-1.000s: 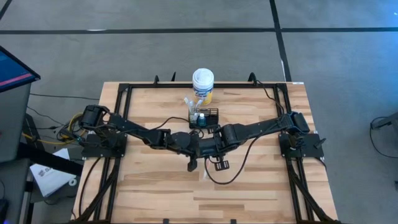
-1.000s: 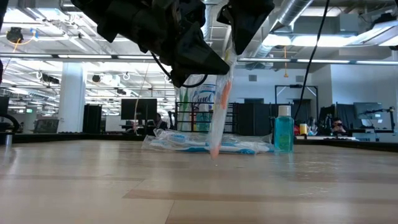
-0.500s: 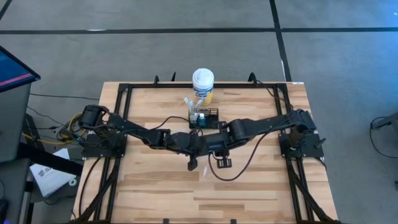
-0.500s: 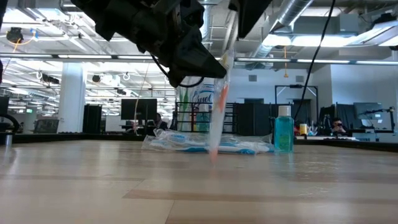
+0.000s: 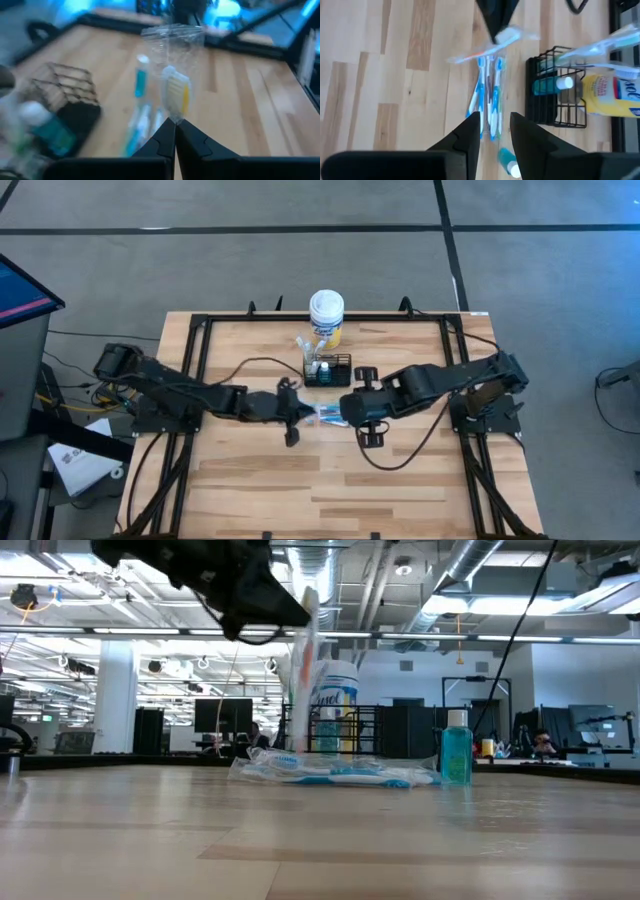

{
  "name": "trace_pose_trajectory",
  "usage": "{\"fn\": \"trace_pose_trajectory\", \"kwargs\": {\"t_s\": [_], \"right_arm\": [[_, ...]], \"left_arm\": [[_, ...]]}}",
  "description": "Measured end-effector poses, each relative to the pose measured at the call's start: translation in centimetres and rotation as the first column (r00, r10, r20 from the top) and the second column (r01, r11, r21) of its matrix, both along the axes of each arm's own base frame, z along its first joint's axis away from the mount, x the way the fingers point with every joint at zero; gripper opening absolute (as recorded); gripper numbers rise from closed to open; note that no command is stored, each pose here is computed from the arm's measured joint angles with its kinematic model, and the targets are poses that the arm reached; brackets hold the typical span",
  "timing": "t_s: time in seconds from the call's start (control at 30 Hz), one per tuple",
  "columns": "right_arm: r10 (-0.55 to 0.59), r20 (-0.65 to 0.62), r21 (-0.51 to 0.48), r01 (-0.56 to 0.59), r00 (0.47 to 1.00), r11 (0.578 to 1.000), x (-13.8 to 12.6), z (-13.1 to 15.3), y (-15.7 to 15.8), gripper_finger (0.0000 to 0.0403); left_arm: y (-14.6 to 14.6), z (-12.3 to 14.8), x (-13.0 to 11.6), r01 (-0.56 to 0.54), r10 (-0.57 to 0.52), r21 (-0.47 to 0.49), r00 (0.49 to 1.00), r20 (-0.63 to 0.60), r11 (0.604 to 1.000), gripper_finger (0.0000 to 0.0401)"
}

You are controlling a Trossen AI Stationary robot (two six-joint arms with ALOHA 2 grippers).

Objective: Pick & Place toothbrushing station
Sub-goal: Put the orange toothbrush into the black wire organizer

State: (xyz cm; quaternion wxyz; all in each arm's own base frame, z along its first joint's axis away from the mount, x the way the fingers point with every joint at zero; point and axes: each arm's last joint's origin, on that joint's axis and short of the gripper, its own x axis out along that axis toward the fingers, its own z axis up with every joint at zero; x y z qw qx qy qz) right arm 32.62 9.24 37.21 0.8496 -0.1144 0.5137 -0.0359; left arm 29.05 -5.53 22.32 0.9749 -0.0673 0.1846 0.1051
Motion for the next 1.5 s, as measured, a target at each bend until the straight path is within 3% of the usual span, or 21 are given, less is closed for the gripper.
{"fn": "trace_pose_trajectory", "kwargs": {"t_s": [0.23,0.43,0.9,1.23,1.5], "right_arm": [[-0.010,0.035,0.010,0.010,0.999,1.000,-0.8,0.9,-0.1,0.0097],[-0.011,0.032,0.009,0.011,0.999,1.000,-0.7,0.9,-0.1,0.0097],[-0.011,0.021,0.004,0.011,1.000,1.000,-0.6,0.7,-0.1,0.0097],[-0.012,0.025,-0.020,0.013,1.000,1.000,-0.6,0.7,-0.2,0.0097],[-0.030,0.020,-0.022,0.030,0.999,0.999,-0.5,0.5,-0.8,0.0097]], "left_arm": [[1.1,1.6,-2.8,-0.112,0.107,0.067,0.991,0.079,0.991,0.0000],[2.2,3.2,-3.8,-0.173,0.156,0.134,0.980,0.127,0.976,0.0000],[5.7,3.3,-3.8,-0.295,0.279,0.175,0.954,0.111,0.939,0.0000],[7.2,3.4,-3.9,-0.314,0.299,0.202,0.949,0.102,0.928,0.0000],[7.2,5.0,-4.7,-0.328,0.296,0.208,0.940,0.170,0.922,0.0000]]}}
